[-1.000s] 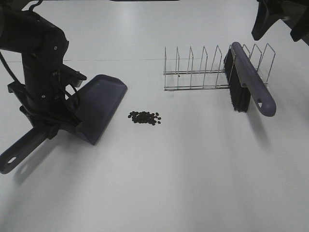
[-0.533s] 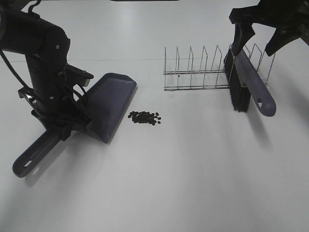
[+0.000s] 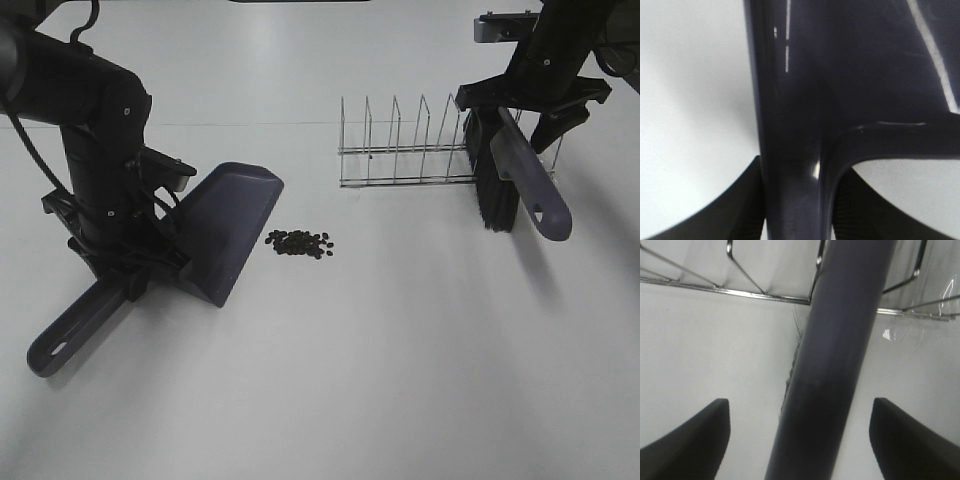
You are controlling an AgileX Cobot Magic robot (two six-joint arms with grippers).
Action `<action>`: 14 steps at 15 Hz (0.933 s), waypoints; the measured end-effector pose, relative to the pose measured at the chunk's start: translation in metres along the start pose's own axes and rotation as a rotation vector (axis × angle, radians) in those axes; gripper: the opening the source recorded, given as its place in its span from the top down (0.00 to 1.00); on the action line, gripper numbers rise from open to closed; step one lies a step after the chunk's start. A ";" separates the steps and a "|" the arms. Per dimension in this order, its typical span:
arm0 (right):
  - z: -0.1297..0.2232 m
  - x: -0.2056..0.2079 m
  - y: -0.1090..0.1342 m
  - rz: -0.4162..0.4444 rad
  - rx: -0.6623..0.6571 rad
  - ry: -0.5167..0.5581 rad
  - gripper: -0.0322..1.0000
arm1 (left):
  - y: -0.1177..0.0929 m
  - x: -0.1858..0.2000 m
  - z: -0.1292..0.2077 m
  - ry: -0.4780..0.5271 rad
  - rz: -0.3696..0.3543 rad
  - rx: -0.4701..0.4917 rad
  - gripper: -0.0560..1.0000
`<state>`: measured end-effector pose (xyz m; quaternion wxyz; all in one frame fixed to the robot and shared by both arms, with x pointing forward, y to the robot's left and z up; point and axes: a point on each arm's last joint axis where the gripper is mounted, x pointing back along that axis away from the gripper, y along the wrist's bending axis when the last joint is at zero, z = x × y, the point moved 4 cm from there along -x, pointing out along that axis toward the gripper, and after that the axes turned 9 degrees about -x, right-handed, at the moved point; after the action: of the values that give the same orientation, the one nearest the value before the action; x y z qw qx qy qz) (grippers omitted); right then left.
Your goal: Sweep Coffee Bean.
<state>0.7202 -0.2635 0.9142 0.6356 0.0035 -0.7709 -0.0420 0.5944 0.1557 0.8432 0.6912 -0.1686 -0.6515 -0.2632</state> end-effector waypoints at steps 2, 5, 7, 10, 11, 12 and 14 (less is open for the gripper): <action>-0.002 -0.001 0.000 0.000 0.000 -0.014 0.49 | 0.000 0.000 0.000 0.000 0.000 0.000 0.63; 0.000 -0.001 -0.007 0.030 0.000 0.005 0.66 | 0.000 0.000 0.000 0.000 0.000 0.000 0.63; 0.003 0.001 -0.007 0.032 -0.002 0.024 0.66 | 0.000 0.000 0.000 0.001 0.001 0.001 0.63; 0.002 0.040 -0.006 0.033 -0.003 -0.033 0.66 | 0.000 0.000 0.002 0.017 0.002 0.001 0.63; 0.002 0.063 -0.006 0.035 -0.004 -0.068 0.67 | 0.000 0.000 0.002 0.017 0.002 0.002 0.63; 0.004 0.085 -0.005 0.032 -0.007 -0.097 0.67 | 0.000 0.000 0.002 0.018 0.003 0.008 0.63; 0.011 0.134 -0.003 0.020 -0.006 -0.177 0.67 | 0.000 0.000 0.003 0.020 0.003 0.012 0.63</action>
<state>0.6835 -0.2736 1.0431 0.5653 -0.0097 -0.8240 -0.0380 0.5921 0.1569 0.8435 0.6990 -0.1628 -0.6459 -0.2602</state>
